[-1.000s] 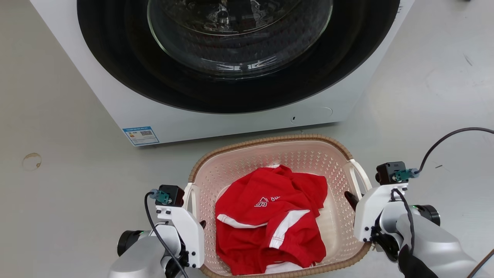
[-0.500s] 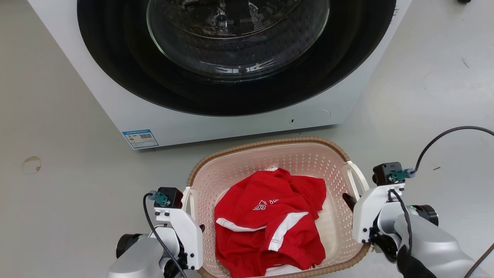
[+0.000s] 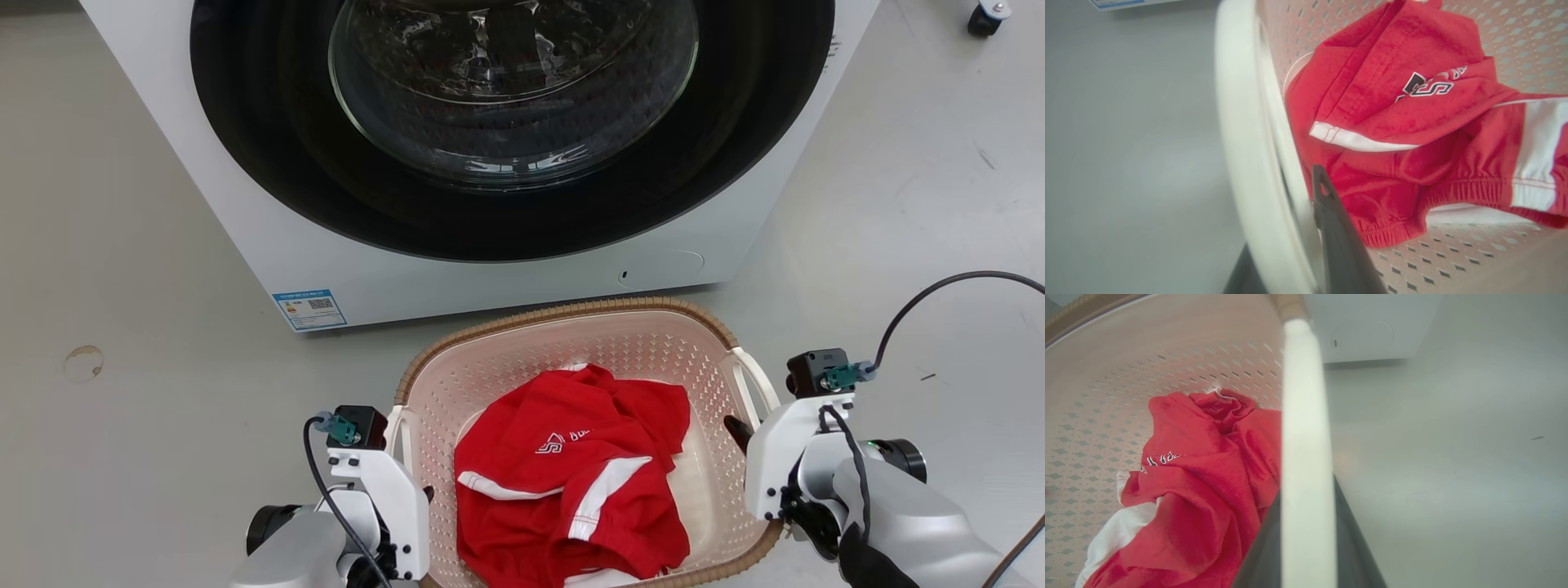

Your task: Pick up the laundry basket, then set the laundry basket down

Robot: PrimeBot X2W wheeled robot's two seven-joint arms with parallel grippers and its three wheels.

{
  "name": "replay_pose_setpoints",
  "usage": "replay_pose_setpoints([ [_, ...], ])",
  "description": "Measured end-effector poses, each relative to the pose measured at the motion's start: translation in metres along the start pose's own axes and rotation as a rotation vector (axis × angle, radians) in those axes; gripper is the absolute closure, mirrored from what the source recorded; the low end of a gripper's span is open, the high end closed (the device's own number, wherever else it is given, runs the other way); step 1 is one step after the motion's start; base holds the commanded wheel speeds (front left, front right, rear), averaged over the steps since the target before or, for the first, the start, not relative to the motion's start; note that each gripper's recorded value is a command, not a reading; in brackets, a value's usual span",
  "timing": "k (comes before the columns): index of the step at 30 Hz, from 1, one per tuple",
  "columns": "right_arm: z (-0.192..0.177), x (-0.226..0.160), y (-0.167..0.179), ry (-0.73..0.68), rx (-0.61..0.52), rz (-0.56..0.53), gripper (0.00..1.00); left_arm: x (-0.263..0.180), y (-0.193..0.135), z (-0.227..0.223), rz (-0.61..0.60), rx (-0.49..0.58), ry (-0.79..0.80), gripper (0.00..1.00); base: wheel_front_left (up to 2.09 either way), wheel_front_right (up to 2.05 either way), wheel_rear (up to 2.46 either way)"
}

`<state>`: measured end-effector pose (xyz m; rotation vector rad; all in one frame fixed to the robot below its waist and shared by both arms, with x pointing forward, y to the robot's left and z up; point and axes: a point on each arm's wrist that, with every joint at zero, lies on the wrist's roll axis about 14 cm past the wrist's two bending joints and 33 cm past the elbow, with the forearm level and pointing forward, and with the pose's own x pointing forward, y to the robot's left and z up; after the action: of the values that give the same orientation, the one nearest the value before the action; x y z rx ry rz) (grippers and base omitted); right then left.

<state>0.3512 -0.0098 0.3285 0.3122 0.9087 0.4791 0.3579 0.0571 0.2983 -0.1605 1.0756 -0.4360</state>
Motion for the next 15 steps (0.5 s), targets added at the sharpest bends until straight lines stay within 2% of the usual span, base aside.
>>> replay_pose_setpoints([
  [15, -0.0018, -0.0045, 0.0031, -0.002, -0.013, 0.002, 1.00, -0.0045, -0.0025, -0.0052, -0.001, -0.001, 0.003, 1.00, 0.00, 0.00, 0.00],
])
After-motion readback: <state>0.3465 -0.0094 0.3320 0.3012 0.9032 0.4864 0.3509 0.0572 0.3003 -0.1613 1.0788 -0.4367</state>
